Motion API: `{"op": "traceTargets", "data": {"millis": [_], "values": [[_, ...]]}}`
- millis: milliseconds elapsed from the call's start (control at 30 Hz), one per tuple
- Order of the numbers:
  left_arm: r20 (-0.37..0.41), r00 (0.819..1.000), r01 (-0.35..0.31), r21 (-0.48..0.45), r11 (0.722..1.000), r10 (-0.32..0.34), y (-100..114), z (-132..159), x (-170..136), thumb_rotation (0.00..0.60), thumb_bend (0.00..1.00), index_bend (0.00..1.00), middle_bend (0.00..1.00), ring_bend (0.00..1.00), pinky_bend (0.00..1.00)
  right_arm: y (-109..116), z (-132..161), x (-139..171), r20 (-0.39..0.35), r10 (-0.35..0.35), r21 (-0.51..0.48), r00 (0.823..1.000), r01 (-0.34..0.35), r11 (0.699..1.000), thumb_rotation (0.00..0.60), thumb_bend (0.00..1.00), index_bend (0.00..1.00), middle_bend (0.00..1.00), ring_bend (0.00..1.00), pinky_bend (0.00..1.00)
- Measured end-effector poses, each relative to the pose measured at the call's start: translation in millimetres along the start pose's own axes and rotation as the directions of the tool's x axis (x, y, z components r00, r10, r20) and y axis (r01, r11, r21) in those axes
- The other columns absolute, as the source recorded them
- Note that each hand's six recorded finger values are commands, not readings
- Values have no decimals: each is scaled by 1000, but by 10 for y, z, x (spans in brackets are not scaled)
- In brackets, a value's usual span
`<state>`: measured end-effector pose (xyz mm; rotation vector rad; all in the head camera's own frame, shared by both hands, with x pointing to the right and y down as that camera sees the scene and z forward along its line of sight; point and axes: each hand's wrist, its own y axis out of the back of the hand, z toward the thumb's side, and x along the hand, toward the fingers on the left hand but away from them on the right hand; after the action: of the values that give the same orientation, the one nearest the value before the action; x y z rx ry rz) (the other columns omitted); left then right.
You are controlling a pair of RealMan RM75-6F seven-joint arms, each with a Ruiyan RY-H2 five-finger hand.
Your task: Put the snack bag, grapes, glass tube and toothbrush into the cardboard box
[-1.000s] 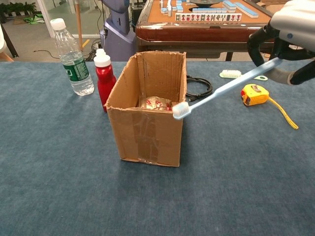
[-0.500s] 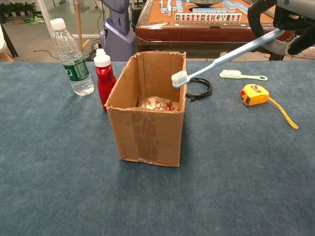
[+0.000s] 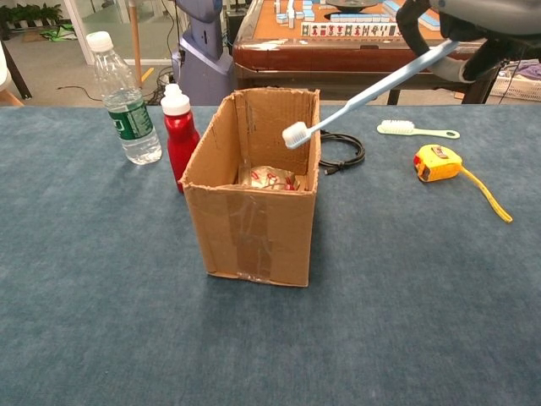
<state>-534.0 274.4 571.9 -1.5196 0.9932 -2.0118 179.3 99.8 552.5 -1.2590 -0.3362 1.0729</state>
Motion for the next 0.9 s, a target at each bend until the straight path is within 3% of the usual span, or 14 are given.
{"op": "traceTargets", "data": {"millis": [533,600,667,833,900], "values": [[3,1000,-3,-17,1000,3,26,-7,-14,600,279,549,456,368,650,20,463,-439,-48,31,45,998,-28,999,600,508,666,1000,1000,1000],[5,1000,-6,-19,1000,6,33,-6,-18,600,280,549,456,368,650,35,532,-488,-55,24,42,998,-22,999,600,497,630,1000,1000,1000],[6,1000,-6,-20,1000,6,36,-8,-22,600,280,549,456,368,650,42,575,-523,-58,18,37,998,-16,999,600,439,558,1000,1000,1000],[9,1000,-7,-21,1000,7,41,-3,-29,600,279,549,456,368,650,57,624,-583,-43,-17,22,999,18,1000,600,105,300,1000,1000,1000],[9,1000,-6,-20,1000,7,40,-2,-29,600,279,549,456,368,650,69,633,-600,-33,-40,17,999,40,999,600,20,228,1000,1000,1000]]}}
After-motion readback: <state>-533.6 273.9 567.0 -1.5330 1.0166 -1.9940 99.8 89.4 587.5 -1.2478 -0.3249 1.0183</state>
